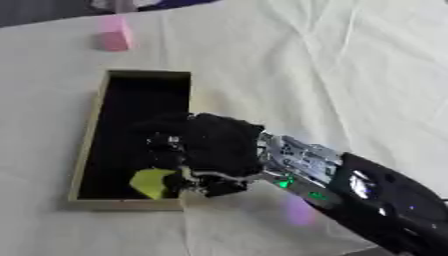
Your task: Pick up objects on the table and place them in the box.
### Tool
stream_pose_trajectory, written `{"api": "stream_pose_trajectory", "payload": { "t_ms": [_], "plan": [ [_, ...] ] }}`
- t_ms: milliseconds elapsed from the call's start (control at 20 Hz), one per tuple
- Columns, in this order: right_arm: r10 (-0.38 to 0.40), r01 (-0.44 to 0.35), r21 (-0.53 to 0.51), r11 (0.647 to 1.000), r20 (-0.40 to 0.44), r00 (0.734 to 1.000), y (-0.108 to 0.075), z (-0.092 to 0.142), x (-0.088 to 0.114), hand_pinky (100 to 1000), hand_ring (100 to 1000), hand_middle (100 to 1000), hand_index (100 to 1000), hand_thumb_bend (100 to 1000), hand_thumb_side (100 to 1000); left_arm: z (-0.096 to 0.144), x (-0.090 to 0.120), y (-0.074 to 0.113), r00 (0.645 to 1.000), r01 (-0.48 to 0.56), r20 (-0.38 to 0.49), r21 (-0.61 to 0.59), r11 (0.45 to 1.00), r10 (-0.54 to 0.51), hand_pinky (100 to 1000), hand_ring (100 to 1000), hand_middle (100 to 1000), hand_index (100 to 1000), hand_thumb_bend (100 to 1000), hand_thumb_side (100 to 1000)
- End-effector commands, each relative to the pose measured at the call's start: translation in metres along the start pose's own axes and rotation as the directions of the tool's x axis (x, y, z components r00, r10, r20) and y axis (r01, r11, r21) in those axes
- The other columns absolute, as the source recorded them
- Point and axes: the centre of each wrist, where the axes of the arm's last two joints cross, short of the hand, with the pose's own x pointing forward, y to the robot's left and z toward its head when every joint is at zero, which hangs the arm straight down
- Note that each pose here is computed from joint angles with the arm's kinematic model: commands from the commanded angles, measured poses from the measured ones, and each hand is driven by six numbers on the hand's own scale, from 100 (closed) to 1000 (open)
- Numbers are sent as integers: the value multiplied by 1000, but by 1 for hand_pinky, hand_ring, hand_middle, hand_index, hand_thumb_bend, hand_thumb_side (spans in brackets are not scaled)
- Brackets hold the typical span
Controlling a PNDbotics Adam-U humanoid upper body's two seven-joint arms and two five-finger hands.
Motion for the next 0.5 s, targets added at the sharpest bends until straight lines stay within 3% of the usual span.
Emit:
{"api": "stream_pose_trajectory", "payload": {
  "t_ms": [50, 500],
  "plan": [
    [32, -32, -11, 999, -7, 999, -10, 3, -9, 851, 993, 786, 929, 100, 100, -4, 6, 1, 1000, 11, 28, -19, 1000, -11, 585, 506, 603, 809, 116, 796],
    [-1, 0, -97, 995, -13, 1000, -29, -1, -23, 879, 1000, 728, 984, 100, 100, -3, 6, 1, 1000, 13, 24, -22, 1000, -13, 585, 503, 602, 809, 116, 796]
  ]
}}
